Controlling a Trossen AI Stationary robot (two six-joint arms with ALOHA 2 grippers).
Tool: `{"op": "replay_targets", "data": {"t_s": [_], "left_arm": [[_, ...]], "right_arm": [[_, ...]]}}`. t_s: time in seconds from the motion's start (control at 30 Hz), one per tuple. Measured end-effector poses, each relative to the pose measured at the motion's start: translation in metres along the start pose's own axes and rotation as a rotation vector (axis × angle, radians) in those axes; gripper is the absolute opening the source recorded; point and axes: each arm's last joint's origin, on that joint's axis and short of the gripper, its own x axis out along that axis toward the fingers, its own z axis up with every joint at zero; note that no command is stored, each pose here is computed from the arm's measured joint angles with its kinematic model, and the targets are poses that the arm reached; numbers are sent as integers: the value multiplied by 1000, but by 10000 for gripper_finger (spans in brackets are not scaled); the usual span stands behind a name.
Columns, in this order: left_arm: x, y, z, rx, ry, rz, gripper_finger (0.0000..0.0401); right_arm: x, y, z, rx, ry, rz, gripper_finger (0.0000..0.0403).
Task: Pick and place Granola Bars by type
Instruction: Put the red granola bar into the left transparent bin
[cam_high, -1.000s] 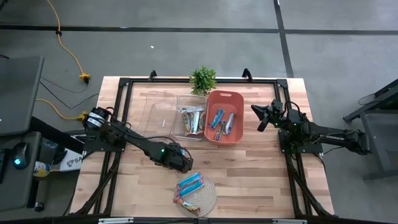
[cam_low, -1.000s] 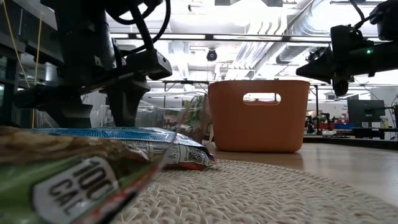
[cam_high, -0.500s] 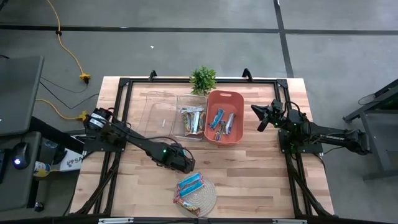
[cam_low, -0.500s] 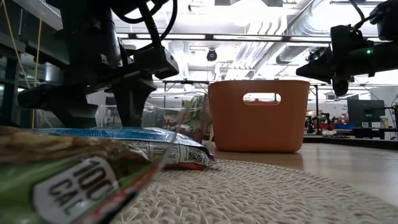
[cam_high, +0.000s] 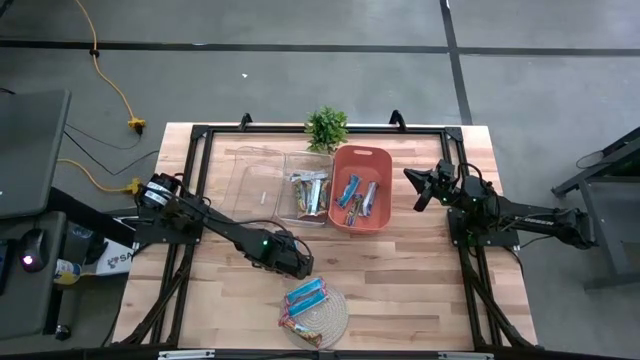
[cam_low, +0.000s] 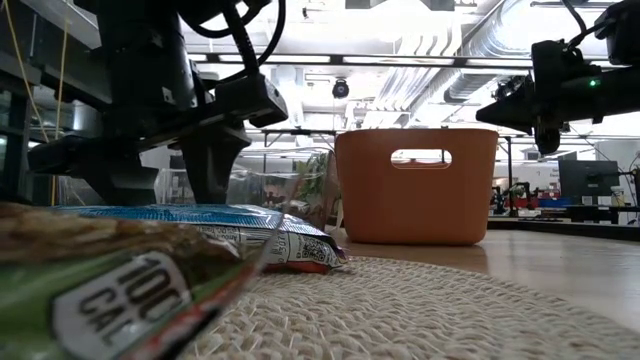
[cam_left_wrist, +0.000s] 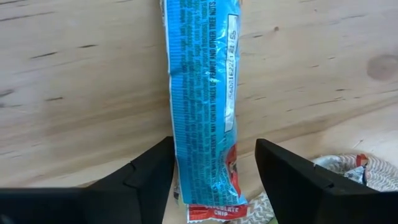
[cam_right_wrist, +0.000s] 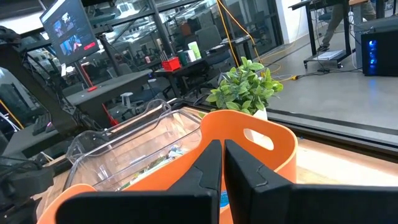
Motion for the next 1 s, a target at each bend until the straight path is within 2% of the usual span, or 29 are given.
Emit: {"op": "replay_targets", "data": {"t_s": [0.27,0.77,0.93,1.0], "left_arm": [[0,2,0,2,-4,15,160],[0,3,0,7,-5,24,83],[-2,-1,-1,51,-3,19,68],[-4,-9,-2,75,4,-20,68]], "right_arm": [[0,0,0,0,0,0,0],[0,0,0,0,0,0,0],[0,0,0,0,0,0,0],[0,0,0,0,0,0,0]]}}
